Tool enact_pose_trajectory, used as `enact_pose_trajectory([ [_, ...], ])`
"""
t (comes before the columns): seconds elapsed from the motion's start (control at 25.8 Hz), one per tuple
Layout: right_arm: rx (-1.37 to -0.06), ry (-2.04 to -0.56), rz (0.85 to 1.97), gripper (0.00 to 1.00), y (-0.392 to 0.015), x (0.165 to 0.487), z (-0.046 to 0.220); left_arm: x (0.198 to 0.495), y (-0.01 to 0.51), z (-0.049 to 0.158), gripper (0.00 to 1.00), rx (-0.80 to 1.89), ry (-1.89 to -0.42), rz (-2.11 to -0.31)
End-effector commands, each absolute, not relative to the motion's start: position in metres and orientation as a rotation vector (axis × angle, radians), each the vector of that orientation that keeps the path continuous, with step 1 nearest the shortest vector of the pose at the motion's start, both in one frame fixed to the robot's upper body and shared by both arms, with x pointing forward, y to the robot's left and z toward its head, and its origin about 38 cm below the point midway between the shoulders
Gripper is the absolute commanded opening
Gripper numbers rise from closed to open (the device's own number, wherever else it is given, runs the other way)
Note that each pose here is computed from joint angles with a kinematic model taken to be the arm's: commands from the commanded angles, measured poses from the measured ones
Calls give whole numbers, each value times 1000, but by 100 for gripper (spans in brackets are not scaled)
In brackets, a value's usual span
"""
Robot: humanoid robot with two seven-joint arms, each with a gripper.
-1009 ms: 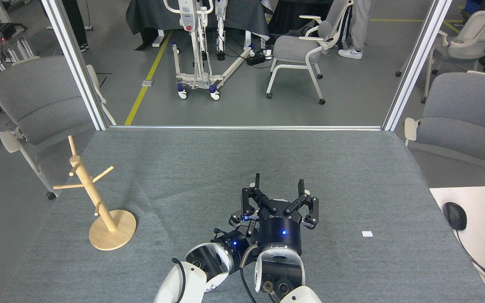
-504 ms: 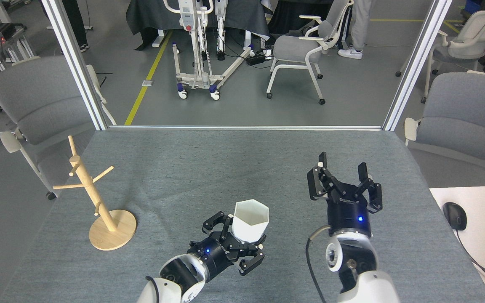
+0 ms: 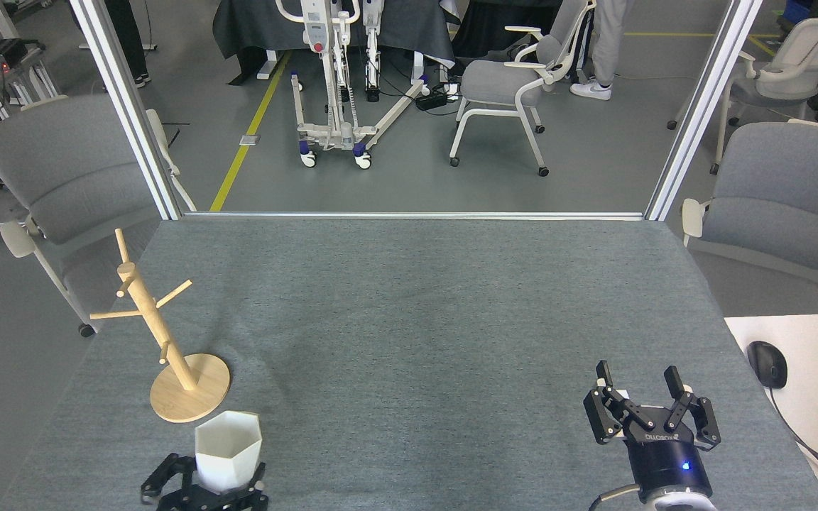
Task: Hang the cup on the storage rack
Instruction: 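Carry the cup with the left gripper past the wooden stand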
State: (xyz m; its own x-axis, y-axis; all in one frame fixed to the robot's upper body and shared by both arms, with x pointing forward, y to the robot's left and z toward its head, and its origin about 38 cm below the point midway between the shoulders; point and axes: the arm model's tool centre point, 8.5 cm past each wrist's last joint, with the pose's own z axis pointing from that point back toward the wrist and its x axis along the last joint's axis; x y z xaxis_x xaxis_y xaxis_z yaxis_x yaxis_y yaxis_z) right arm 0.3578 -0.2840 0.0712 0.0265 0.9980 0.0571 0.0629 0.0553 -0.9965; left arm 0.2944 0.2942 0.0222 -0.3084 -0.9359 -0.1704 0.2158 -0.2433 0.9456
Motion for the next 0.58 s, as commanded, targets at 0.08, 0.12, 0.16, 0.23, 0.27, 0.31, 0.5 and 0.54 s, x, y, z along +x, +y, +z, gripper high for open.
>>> enact_pose_trajectory([
  [0.08,-1199,-1322,1178,99,-279,359,74,264,390,36,0,1173,-899,-1497],
  [0.12,-1194,-1332,1191,99,-278,359,74,267,400,42,0,1204,-879,-1468],
  [0.16,-1192,-1341,1194,99,-278,359,74,275,408,53,0,1249,-870,-1426],
  [0.23,-1190,-1341,1196,99,-277,360,74,292,428,76,0,1344,-842,-1361],
  [0.27,-1195,-1344,1191,99,-278,362,76,298,439,83,0,1376,-821,-1342],
  [0.31,-1201,-1347,1188,99,-278,366,79,306,450,93,0,1409,-796,-1327],
  [0.5,-1206,-1355,1183,100,-277,372,83,337,487,124,0,1478,-729,-1259],
  [0.54,-1208,-1353,1185,100,-278,372,83,344,488,128,0,1482,-742,-1245],
])
